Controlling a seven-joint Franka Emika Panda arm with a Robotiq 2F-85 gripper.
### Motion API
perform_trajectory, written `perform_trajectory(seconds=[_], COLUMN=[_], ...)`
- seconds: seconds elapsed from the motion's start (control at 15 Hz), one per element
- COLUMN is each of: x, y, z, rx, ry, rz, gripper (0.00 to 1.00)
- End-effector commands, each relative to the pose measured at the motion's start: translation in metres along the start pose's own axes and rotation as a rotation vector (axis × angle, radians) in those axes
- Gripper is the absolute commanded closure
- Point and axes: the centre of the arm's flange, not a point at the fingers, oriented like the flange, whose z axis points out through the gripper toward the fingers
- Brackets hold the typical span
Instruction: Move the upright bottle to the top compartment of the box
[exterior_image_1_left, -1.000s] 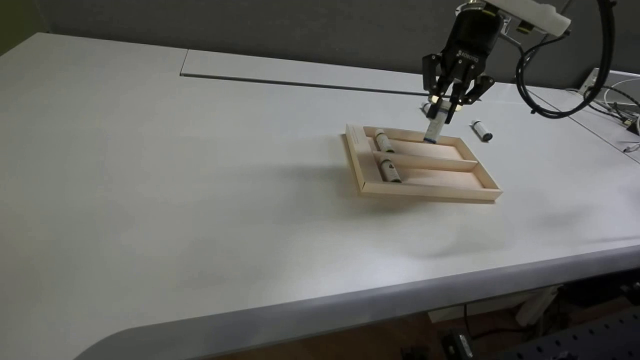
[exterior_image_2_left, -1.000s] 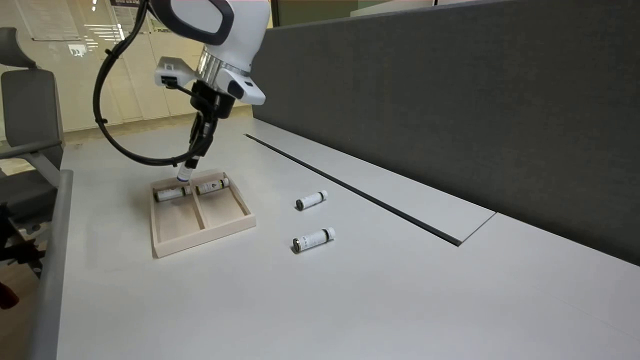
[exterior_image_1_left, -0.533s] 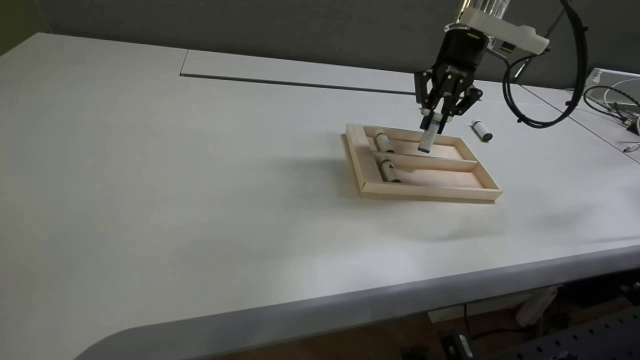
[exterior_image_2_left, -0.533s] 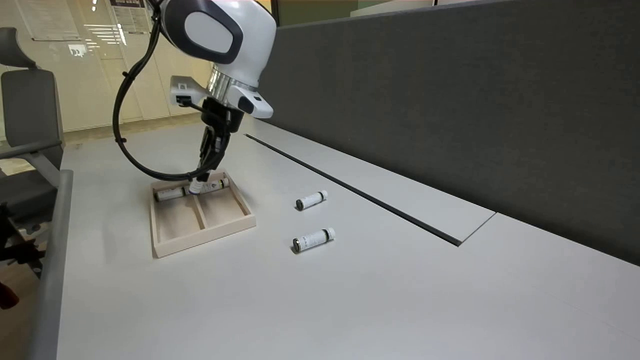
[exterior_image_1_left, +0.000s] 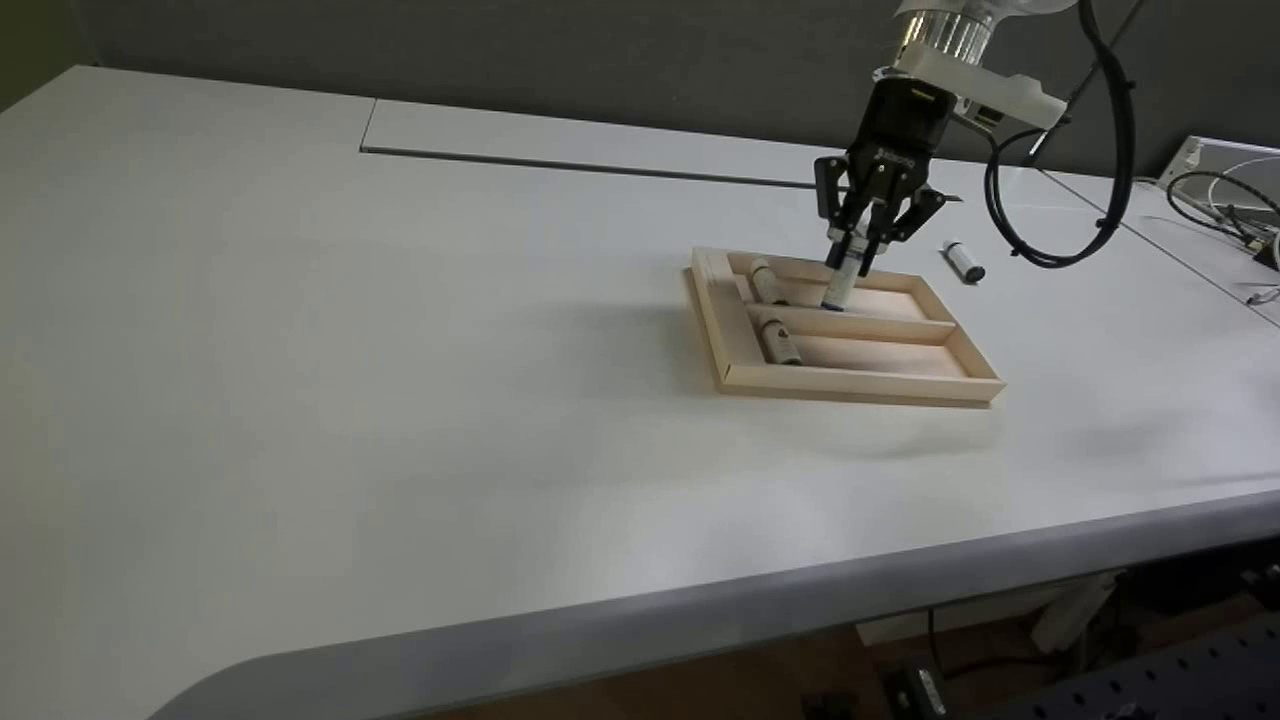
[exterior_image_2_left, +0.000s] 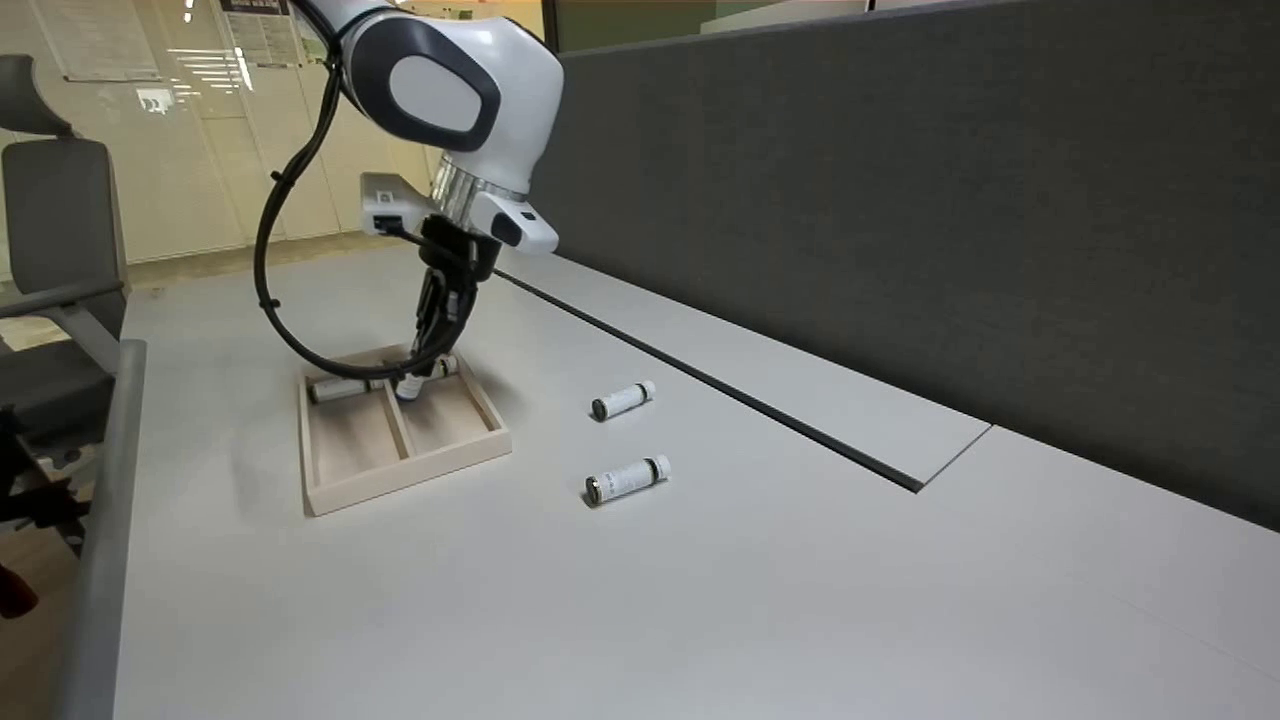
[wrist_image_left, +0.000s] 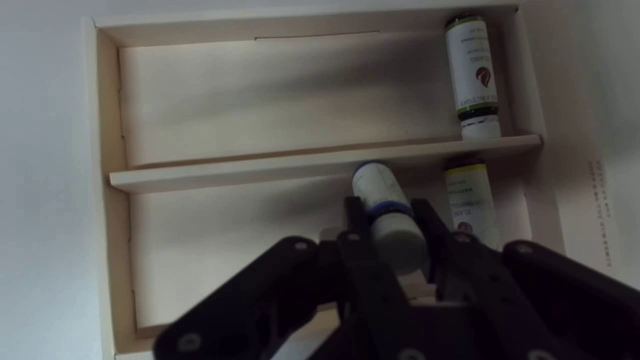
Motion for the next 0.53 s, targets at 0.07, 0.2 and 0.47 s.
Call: perform_trajectory(seconds=[0.07,0.2,0.47], x=[0.013,0.014,0.012], y=[-0.006,-0.008,-0.015], z=[0.007,0.011,0.014], rx=[-0.034,-0.054,-0.105], ry=[0.029,0.041,0.090], rz=[-0.002,-0.011,-0.040], gripper=[0.93,0.93,0.33])
